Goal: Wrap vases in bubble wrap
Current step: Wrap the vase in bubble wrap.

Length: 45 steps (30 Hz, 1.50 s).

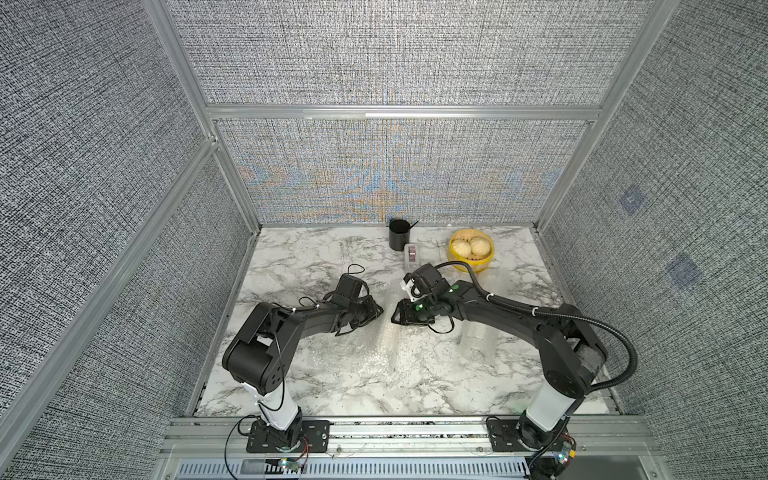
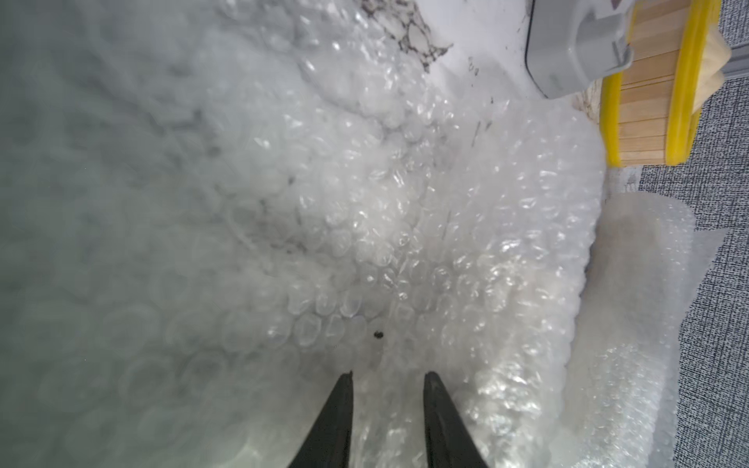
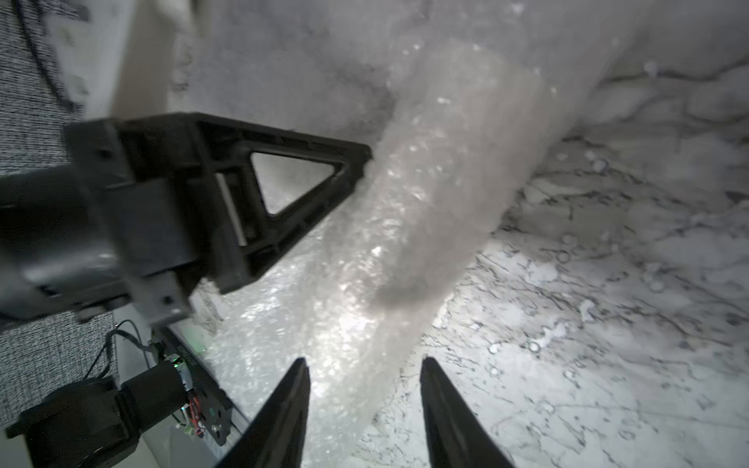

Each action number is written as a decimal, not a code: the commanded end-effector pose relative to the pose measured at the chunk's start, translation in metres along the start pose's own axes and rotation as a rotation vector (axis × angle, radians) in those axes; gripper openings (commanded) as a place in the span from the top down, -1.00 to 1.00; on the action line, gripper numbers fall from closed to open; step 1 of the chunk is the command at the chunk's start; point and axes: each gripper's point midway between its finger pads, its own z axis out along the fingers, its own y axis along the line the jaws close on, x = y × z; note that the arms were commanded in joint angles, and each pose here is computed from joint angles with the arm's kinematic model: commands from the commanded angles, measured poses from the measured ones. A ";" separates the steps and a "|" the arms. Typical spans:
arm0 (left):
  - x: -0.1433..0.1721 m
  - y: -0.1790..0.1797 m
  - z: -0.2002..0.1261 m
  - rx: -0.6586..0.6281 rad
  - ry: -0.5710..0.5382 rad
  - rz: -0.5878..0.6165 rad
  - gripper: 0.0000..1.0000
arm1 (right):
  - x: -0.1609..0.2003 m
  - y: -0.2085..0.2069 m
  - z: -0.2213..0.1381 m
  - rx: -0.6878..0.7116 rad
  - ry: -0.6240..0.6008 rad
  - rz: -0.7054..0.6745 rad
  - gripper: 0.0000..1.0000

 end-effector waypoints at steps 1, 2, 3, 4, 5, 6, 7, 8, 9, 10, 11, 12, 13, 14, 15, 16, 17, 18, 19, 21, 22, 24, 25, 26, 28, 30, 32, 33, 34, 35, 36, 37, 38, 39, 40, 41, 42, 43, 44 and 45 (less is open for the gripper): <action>0.006 -0.001 0.000 0.000 0.024 -0.005 0.38 | 0.002 0.001 0.007 -0.010 -0.002 0.045 -0.13; 0.005 -0.002 -0.001 0.001 0.020 -0.001 0.38 | 0.001 0.003 0.010 -0.024 -0.001 0.052 -0.17; 0.006 -0.003 -0.002 0.000 0.018 0.004 0.38 | -0.001 0.005 0.012 -0.035 -0.001 0.060 -0.21; 0.007 -0.003 -0.002 -0.004 0.019 0.006 0.38 | -0.002 0.006 0.014 -0.038 -0.001 0.064 -0.25; 0.007 -0.002 -0.003 -0.006 0.018 0.006 0.38 | -0.002 0.005 0.017 -0.037 0.000 0.067 -0.28; 0.008 -0.003 -0.003 -0.007 0.018 0.006 0.38 | -0.001 0.004 0.020 -0.034 0.004 0.073 -0.33; 0.009 -0.003 -0.003 -0.007 0.019 0.004 0.38 | 0.001 0.002 0.024 -0.029 0.013 0.079 -0.36; 0.010 -0.003 -0.003 -0.003 0.020 0.004 0.38 | 0.003 -0.002 0.027 -0.017 0.023 0.085 -0.38; 0.011 -0.005 -0.003 0.001 0.021 0.006 0.38 | 0.005 -0.006 0.030 -0.003 0.032 0.090 -0.39; 0.013 -0.006 -0.003 0.000 0.024 0.009 0.38 | 0.006 -0.008 0.032 0.000 0.033 0.090 -0.39; 0.015 -0.006 -0.003 -0.005 0.025 0.011 0.38 | 0.006 -0.009 0.032 0.003 0.029 0.087 -0.38; 0.016 -0.005 -0.003 -0.011 0.025 0.012 0.38 | 0.005 -0.011 0.033 0.014 0.023 0.081 -0.39; 0.017 -0.005 -0.003 -0.014 0.024 0.012 0.38 | 0.005 -0.013 0.033 0.025 0.023 0.075 -0.39; 0.018 -0.004 -0.003 -0.019 0.023 0.010 0.38 | 0.006 -0.016 0.035 0.036 0.031 0.069 -0.38; 0.018 -0.003 -0.004 -0.024 0.024 0.012 0.38 | 0.008 -0.019 0.036 0.048 0.039 0.062 -0.38; 0.017 -0.003 -0.006 -0.031 0.019 0.019 0.38 | 0.009 -0.022 0.037 0.062 0.043 0.056 -0.38; 0.016 -0.004 -0.009 -0.037 0.011 0.025 0.38 | 0.010 -0.025 0.037 0.075 0.044 0.052 -0.37; 0.014 -0.004 -0.012 -0.044 0.003 0.031 0.38 | 0.013 -0.028 0.038 0.084 0.050 0.049 -0.37; 0.013 -0.005 -0.016 -0.047 -0.004 0.037 0.37 | 0.014 -0.031 0.038 0.094 0.053 0.048 -0.36; 0.011 -0.004 -0.027 -0.071 -0.024 0.042 0.36 | 0.016 -0.034 0.038 0.106 0.050 0.040 -0.37; 0.011 -0.001 -0.031 -0.090 -0.034 0.039 0.34 | 0.016 -0.034 0.037 0.106 0.049 0.038 -0.37; 0.014 0.007 -0.042 -0.127 -0.051 0.025 0.32 | 0.015 -0.033 0.035 0.105 0.040 0.033 -0.36; 0.017 0.010 -0.046 -0.139 -0.051 0.013 0.31 | 0.015 -0.033 0.036 0.106 0.041 0.030 -0.36; 0.020 0.013 -0.050 -0.147 -0.053 0.006 0.30 | 0.015 -0.034 0.036 0.106 0.043 0.028 -0.37; 0.026 0.011 -0.058 -0.139 -0.056 0.011 0.30 | 0.016 -0.035 0.035 0.115 0.046 0.021 -0.36; 0.034 0.000 -0.061 -0.102 -0.041 0.028 0.30 | 0.016 -0.035 0.033 0.121 0.043 0.013 -0.37; 0.046 -0.011 -0.060 -0.075 -0.013 0.043 0.29 | 0.016 -0.036 0.033 0.125 0.044 0.010 -0.37; 0.051 -0.013 -0.058 -0.077 0.001 0.055 0.30 | 0.016 -0.036 0.032 0.125 0.043 0.007 -0.37; 0.056 -0.011 -0.056 -0.101 0.013 0.063 0.29 | 0.015 -0.036 0.032 0.125 0.043 0.006 -0.37; 0.059 -0.007 -0.053 -0.126 0.024 0.066 0.30 | 0.016 -0.036 0.032 0.123 0.043 0.005 -0.37; 0.062 -0.001 -0.050 -0.150 0.040 0.062 0.32 | 0.016 -0.036 0.032 0.123 0.043 0.005 -0.37; 0.065 0.003 -0.046 -0.164 0.052 0.053 0.34 | 0.016 -0.036 0.032 0.124 0.042 0.004 -0.36; 0.067 0.006 -0.043 -0.167 0.060 0.049 0.38 | 0.016 -0.036 0.031 0.125 0.041 0.000 -0.37; 0.068 0.006 -0.039 -0.160 0.061 0.048 0.43 | 0.016 -0.036 0.031 0.128 0.044 -0.005 -0.37; 0.069 0.005 -0.037 -0.150 0.059 0.051 0.49 | 0.017 -0.036 0.030 0.132 0.044 -0.008 -0.37; 0.072 0.003 -0.035 -0.142 0.061 0.054 0.54 | 0.017 -0.038 0.028 0.144 0.044 -0.011 -0.37; 0.074 0.000 -0.032 -0.135 0.066 0.061 0.58 | 0.018 -0.039 0.027 0.149 0.045 -0.015 -0.37; 0.077 0.000 -0.031 -0.141 0.078 0.063 0.60 | 0.018 -0.040 0.026 0.149 0.043 -0.016 -0.37; 0.079 0.000 -0.030 -0.146 0.085 0.063 0.62 | 0.017 -0.040 0.025 0.152 0.041 -0.017 -0.37; 0.081 0.001 -0.028 -0.146 0.090 0.060 0.65 | 0.017 -0.040 0.024 0.157 0.038 -0.022 -0.37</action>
